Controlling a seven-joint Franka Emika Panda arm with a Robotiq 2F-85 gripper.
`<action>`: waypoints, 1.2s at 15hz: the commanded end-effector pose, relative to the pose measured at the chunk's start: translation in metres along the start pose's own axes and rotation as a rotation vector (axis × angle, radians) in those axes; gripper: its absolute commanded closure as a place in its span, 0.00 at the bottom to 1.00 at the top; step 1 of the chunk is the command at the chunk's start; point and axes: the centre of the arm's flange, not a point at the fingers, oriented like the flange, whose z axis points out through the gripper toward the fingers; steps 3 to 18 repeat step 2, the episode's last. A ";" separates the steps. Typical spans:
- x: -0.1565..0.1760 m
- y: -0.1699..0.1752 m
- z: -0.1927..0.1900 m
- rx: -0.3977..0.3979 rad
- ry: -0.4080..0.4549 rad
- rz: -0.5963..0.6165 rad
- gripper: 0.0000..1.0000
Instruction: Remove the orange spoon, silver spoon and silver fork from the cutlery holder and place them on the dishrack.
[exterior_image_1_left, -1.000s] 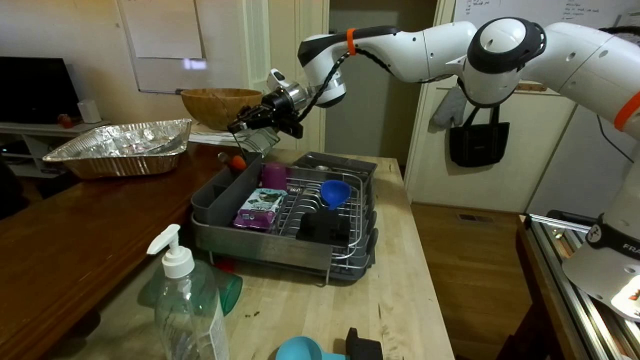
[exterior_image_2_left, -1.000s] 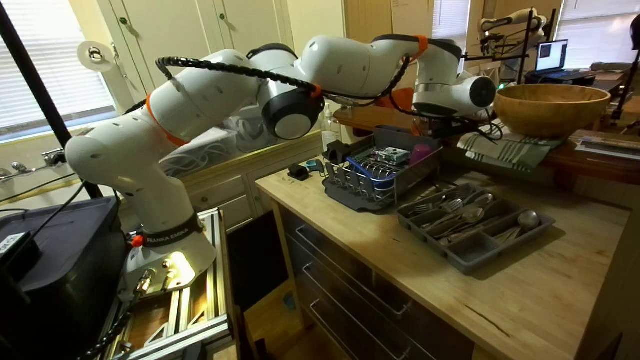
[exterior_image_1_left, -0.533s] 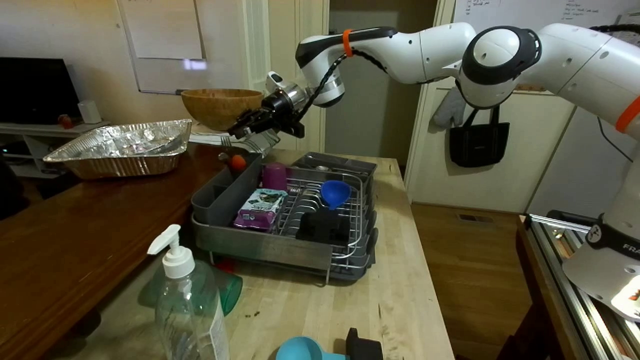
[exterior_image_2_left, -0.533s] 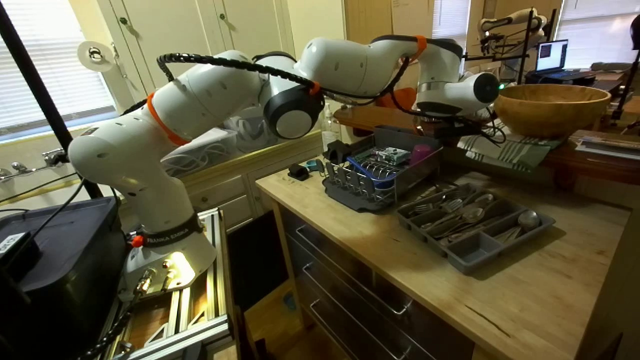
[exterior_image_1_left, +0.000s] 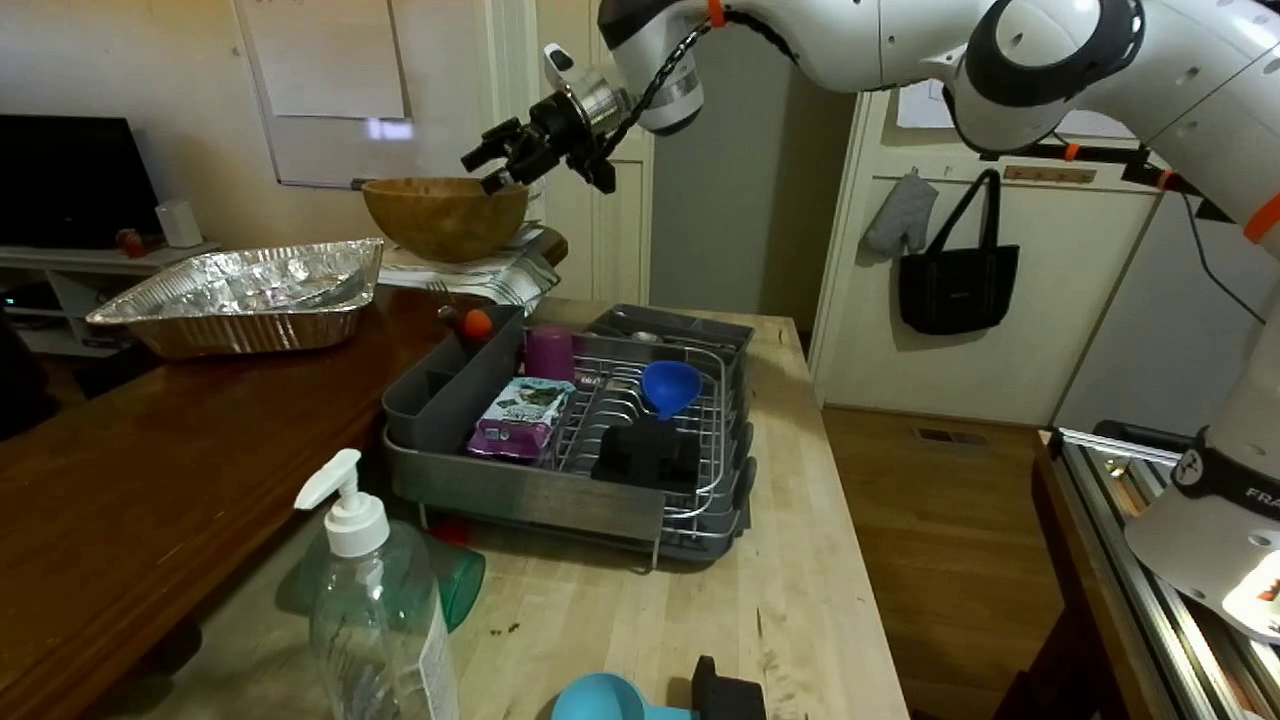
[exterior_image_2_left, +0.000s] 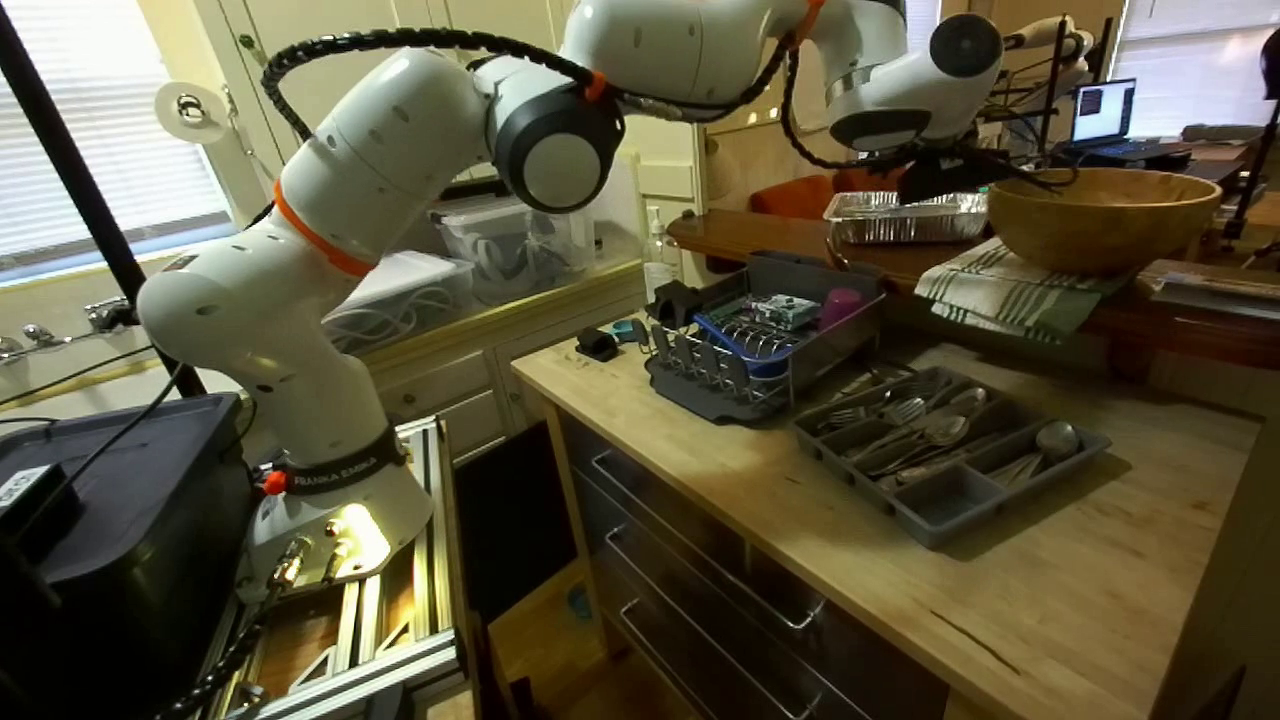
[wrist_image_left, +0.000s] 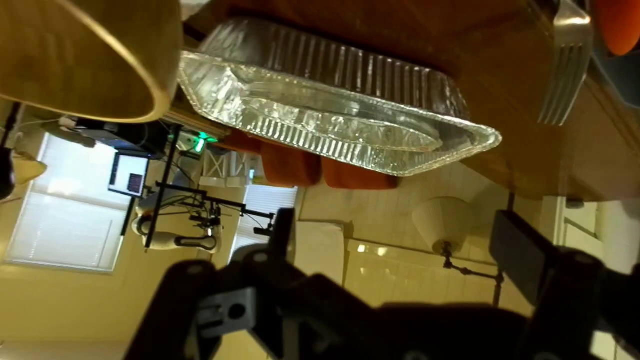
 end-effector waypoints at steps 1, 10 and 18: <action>0.002 -0.044 -0.026 -0.094 -0.153 -0.074 0.00; 0.006 -0.001 -0.012 -0.065 -0.061 -0.036 0.00; 0.006 -0.001 -0.012 -0.065 -0.061 -0.036 0.00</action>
